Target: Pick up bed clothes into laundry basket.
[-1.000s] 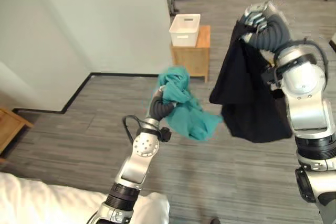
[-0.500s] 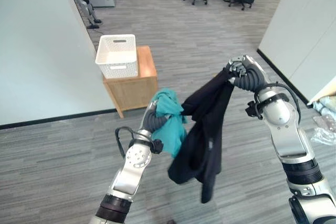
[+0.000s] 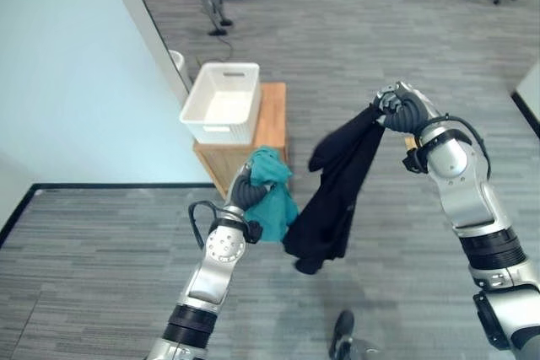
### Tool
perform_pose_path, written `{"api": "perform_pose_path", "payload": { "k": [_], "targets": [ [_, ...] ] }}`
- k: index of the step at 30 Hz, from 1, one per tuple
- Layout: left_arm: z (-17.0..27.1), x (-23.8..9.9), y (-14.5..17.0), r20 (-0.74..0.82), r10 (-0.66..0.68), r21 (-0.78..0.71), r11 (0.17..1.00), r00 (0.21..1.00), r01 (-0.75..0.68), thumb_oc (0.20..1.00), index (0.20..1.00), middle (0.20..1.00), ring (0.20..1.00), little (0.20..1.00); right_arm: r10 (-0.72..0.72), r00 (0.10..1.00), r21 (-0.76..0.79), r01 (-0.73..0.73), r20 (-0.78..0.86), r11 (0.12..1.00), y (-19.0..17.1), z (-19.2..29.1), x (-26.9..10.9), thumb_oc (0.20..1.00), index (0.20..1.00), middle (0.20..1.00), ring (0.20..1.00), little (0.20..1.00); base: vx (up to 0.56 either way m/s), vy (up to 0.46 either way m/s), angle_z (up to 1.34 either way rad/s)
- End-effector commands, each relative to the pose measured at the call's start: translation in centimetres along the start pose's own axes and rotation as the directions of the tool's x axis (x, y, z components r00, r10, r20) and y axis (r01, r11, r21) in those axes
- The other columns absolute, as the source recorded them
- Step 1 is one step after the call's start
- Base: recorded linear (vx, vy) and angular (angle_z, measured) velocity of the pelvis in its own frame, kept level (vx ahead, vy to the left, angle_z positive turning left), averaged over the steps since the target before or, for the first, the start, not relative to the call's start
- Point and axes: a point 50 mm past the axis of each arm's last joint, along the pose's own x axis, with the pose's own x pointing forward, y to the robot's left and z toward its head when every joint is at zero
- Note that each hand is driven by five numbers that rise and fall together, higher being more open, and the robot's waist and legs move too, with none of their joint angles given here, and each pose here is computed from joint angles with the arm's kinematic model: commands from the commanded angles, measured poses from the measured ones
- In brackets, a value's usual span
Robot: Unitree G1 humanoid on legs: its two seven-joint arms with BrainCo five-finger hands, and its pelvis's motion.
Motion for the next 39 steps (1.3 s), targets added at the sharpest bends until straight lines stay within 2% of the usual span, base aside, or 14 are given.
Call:
{"api": "perform_pose_path", "payload": {
  "k": [1, 7, 10, 13, 17, 24, 25, 26, 28, 39],
  "targets": [
    [2.5, 0.1, 1.3, 0.172, 0.002, 0.069, 0.997, 0.985, -0.015, 0.200, 0.200, 0.200, 0.200, 0.200, -0.268, 0.944, -0.074, 0.286, 0.191, 0.955, -7.7, 4.8, 1.4, 0.200, 0.200, 0.200, 0.200, 0.200, 0.28, -0.105, 0.74],
    [1.2, -1.4, 1.9, 0.132, 0.017, 0.071, 0.997, 0.991, -0.026, 0.200, 0.200, 0.200, 0.200, 0.200, -0.280, 0.938, -0.077, 0.301, 0.204, 0.951, -8.4, 5.6, 2.1, 0.200, 0.200, 0.200, 0.200, 0.200, 0.39, 0.161, 0.07],
    [0.3, -2.3, 1.8, 0.115, 0.010, 0.064, 0.998, 0.993, -0.018, 0.200, 0.200, 0.200, 0.200, 0.200, -0.317, 0.918, -0.088, 0.345, 0.237, 0.934, -10.4, 6.1, 1.4, 0.200, 0.200, 0.200, 0.200, 0.200, 0.49, 0.208, -0.09],
    [-0.8, -3.1, 2.0, 0.067, 0.028, 0.056, 0.998, 0.997, -0.032, 0.200, 0.200, 0.200, 0.200, 0.200, -0.318, 0.916, -0.084, 0.347, 0.243, 0.934, -10.2, 6.4, 1.4, 0.200, 0.200, 0.200, 0.200, 0.200, 0.41, 0.239, -0.09],
    [-1.8, -3.8, 3.3, 0.030, 0.043, 0.051, 0.998, 0.999, -0.044, 0.200, 0.200, 0.200, 0.200, 0.200, -0.404, 0.873, -0.149, 0.454, 0.274, 0.879, -12.9, 8.4, 2.0, 0.200, 0.200, 0.200, 0.200, 0.200, 0.50, 0.551, -0.43],
    [-3.0, -3.3, 2.5, -0.003, 0.009, 0.026, 1.000, 1.000, -0.009, 0.200, 0.200, 0.200, 0.200, 0.200, -0.498, 0.831, -0.143, 0.540, 0.248, 0.830, -16.0, 8.0, 0.0, 0.200, 0.200, 0.200, 0.200, 0.200, 0.17, 0.153, 0.40],
    [-3.5, -3.6, 1.8, -0.024, -0.029, 0.024, 0.999, 0.999, 0.030, 0.200, 0.200, 0.200, 0.200, 0.200, -0.515, 0.823, -0.144, 0.555, 0.241, 0.819, -16.6, 7.7, -1.0, 0.200, 0.200, 0.200, 0.200, 0.200, 0.30, -0.069, 0.95],
    [-4.5, -4.2, 0.6, -0.081, -0.054, -0.003, 0.999, 0.995, 0.054, 0.200, 0.200, 0.200, 0.200, 0.200, -0.535, 0.834, -0.202, 0.551, 0.131, 0.810, -17.1, 6.3, -1.1, 0.200, 0.200, 0.200, 0.200, 0.200, 0.33, -0.038, 1.26],
    [-3.8, -4.1, 1.5, -0.044, -0.059, 0.036, 0.998, 0.997, 0.061, 0.200, 0.200, 0.200, 0.200, 0.200, -0.531, 0.809, -0.154, 0.575, 0.252, 0.804, -17.1, 7.9, -1.5, 0.200, 0.200, 0.200, 0.200, 0.200, 0.17, -0.022, 1.45],
    [-4.7, -5.4, 1.1, -0.080, -0.007, -0.036, 0.999, 0.997, 0.004, 0.200, 0.200, 0.200, 0.200, 0.200, -0.473, 0.840, -0.116, 0.515, 0.266, 0.849, -15.4, 10.2, 0.7, 0.200, 0.200, 0.200, 0.200, 0.200, 0.08, -0.014, 0.29]
  ]
}}
